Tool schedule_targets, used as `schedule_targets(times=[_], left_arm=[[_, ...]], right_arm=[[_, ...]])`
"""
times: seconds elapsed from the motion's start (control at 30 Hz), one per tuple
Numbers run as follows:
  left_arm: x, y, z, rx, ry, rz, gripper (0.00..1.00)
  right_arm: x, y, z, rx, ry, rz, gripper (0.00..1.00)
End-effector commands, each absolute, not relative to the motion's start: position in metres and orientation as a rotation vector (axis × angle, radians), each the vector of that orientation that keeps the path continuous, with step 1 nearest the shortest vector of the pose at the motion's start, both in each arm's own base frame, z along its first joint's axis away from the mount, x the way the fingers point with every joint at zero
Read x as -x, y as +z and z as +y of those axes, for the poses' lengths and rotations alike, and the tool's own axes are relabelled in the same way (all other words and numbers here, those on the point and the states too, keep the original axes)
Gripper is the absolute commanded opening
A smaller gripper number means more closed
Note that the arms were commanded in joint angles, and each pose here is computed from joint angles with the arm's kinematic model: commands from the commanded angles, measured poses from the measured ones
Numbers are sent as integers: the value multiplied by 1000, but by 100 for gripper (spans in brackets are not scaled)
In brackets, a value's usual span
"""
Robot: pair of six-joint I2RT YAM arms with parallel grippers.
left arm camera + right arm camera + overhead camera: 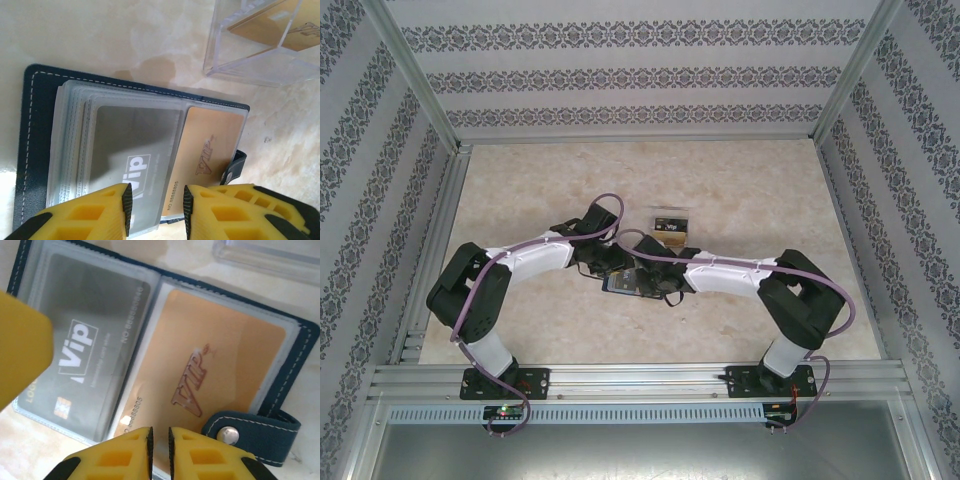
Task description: Take the credit cards out of the card holder
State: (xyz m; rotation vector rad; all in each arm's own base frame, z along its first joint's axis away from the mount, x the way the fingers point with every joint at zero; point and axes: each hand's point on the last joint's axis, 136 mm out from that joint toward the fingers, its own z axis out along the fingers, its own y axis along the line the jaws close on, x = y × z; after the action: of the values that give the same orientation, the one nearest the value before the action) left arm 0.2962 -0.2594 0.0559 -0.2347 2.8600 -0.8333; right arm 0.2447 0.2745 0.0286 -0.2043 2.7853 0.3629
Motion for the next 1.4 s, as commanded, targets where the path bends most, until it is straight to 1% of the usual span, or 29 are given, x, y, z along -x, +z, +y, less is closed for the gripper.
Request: schedule_targets(times=[0.0,0.27,0.43,0.73,0.9,1.0,1.17,1.37], left_arm=[[-291,47,-248,253,-781,2888,35],[-285,28,-242,257,-729,2933,35],[-276,12,-237,259,-689,2985,34],[-270,5,-229,241,-636,3011,33],[-273,11,-232,239,-657,2995,33],[-279,22,-237,235,-689,2965,33],[-289,46,-248,237,-786,2895,34],[-291,50,-263,263,-919,2871,34]], right_arm=[[-248,28,252,134,259,2782,19],[-247,24,226,44,213,2793,20],[-252,30,227,40,221,2772,20],[-265,31,223,19,248,2761,19],[-264,24,229,35,284,2786,17],[-261,20,233,31,310,2796,13],[-256,18,243,59,336,2802,13],[-253,13,250,68,351,2816,13]])
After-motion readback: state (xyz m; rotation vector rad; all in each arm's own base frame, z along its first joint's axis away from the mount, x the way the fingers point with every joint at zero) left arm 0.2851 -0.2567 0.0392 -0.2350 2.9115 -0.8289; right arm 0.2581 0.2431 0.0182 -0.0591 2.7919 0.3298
